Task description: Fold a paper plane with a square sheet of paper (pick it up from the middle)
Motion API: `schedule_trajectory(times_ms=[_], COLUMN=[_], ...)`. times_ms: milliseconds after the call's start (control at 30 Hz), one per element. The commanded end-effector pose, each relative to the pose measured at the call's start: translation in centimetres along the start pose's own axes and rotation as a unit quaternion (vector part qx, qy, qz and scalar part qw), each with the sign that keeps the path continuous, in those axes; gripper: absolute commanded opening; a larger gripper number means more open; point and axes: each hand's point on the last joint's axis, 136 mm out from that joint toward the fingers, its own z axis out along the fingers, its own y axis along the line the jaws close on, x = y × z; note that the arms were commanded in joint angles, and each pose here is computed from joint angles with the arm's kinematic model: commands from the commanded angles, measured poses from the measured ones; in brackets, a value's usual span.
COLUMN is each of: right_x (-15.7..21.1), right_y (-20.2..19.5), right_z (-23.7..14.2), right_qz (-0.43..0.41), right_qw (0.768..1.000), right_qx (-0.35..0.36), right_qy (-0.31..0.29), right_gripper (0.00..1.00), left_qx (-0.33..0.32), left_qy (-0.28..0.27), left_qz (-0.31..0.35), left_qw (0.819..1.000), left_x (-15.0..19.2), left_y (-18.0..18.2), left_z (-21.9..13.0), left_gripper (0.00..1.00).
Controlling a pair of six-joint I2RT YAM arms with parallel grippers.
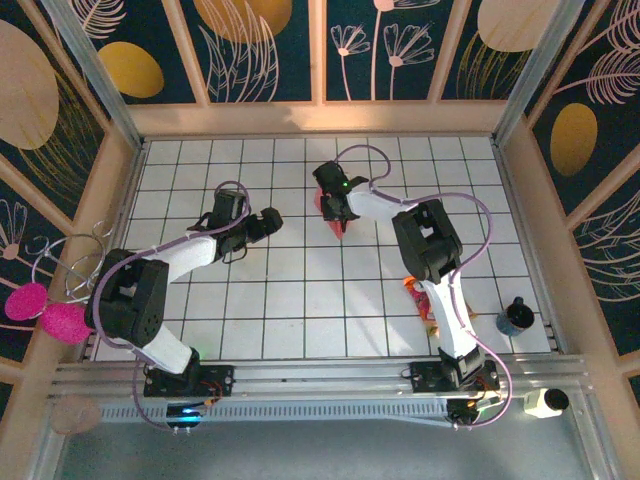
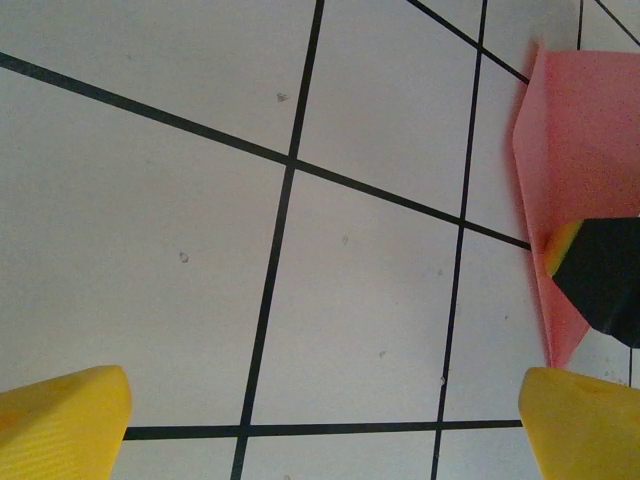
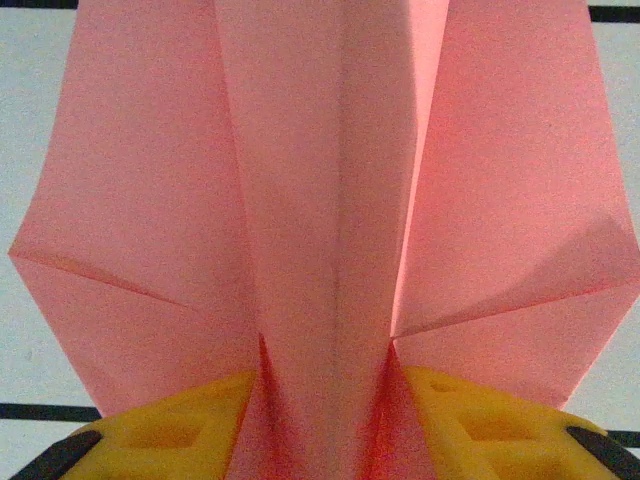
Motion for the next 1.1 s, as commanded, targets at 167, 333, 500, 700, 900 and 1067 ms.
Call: schedule_trajectory(times_ms=[167, 333, 500, 700, 900, 1067], right_x=[2.4, -0.5, -2.4, -4.1, -6.1, -7.4], right_y=[-1.0, -0.2, 0.2, 0.5, -1.0, -5.5], right_z=[2.3, -0.5, -3.2, -6.3, -10.4, -14.9], right_qz=[-0.001, 0.011, 0.021, 0.031, 0.048, 0.082], right_qw=[0.999, 1.0, 0.999, 0.997, 0.992, 0.978], right_qx=[0.032, 0.01, -0.01, -0.034, -0.035, -0.008], right_qy=[0.038, 0.002, -0.024, -0.056, -0.109, -0.191], right_gripper=[0.4, 0.4, 0.42, 0.45, 0.51, 0.62], left_qx=[0.002, 0.009, 0.011, -0.002, -0.018, -0.054], left_qy=[-0.008, -0.018, -0.041, -0.079, -0.122, -0.192], left_qz=[0.006, 0.01, 0.017, 0.029, 0.042, 0.059], left_qw=[1.0, 1.0, 0.999, 0.996, 0.992, 0.978], left_x=[-0.5, -1.2, -2.3, -4.0, -6.1, -8.5], left_y=[-0.3, -1.1, -1.7, -1.9, -2.1, -1.2], left_z=[-1.0, -1.7, -2.7, -4.1, -5.9, -8.3], left_gripper=[0.99, 0.99, 0.99, 0.99, 0.99, 0.99])
